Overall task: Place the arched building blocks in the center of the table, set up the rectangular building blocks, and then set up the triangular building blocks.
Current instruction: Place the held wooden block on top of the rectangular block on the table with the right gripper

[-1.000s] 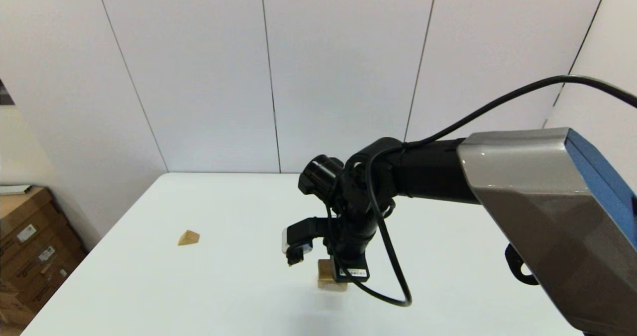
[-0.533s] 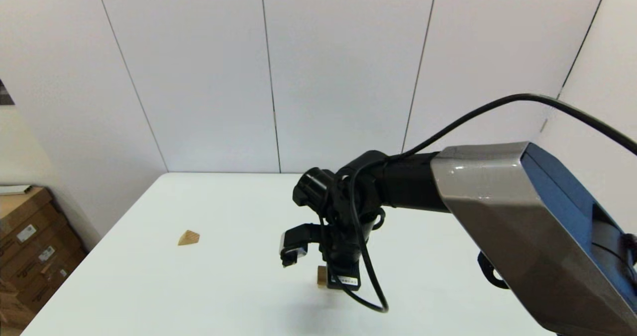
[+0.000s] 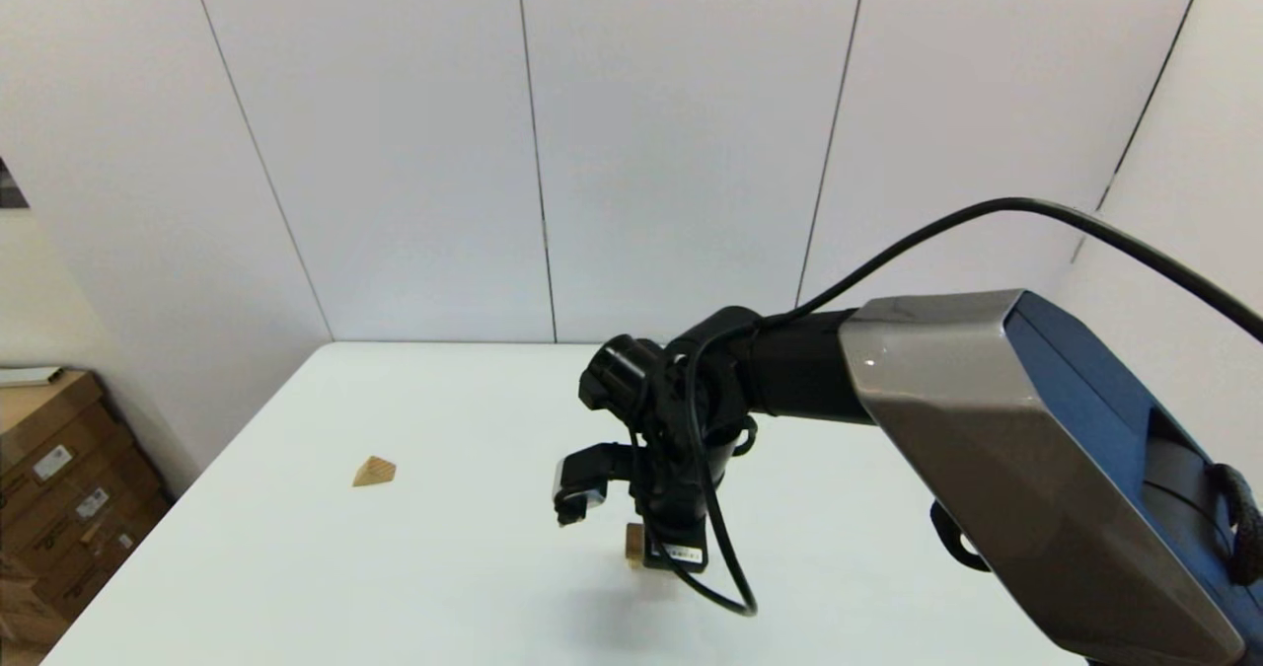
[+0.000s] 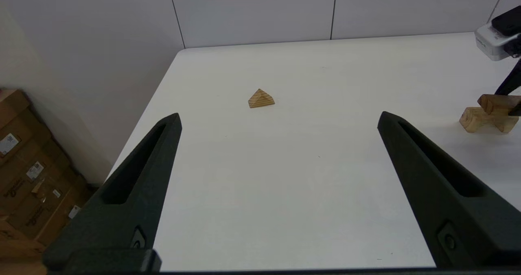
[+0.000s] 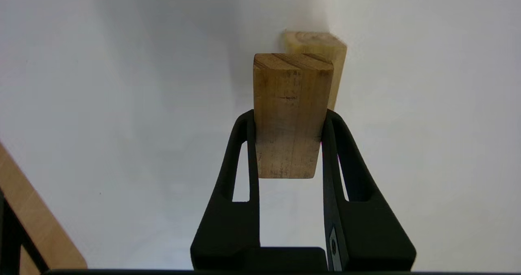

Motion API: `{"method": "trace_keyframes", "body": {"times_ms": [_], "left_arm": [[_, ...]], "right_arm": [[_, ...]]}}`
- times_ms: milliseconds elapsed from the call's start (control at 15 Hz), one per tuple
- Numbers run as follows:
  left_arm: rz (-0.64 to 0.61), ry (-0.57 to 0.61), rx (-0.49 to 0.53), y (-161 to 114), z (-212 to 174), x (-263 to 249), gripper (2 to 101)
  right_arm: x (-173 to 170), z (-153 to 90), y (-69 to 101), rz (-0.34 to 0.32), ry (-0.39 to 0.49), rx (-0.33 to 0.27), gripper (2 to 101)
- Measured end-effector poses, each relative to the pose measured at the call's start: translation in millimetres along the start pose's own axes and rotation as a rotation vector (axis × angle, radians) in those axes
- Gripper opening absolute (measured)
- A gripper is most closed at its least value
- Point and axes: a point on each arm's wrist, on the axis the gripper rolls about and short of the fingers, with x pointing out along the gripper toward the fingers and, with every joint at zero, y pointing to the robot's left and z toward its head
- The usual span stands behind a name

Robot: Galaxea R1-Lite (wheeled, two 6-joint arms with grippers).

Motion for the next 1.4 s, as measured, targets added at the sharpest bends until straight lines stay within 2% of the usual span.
{"method": "trace_keyframes", "body": {"times_ms": [267,1400], "left_arm": [[0.000,0.000,0.000,0,0,0,97.8],[0.000,0.000,0.000,0,0,0,97.8]], "right_arm": [[4,3,-2.9,-0.021,-0.022,-0.002,24.2],[14,-6,-10.1,-0.021,0.018,0.001,24.2]]}}
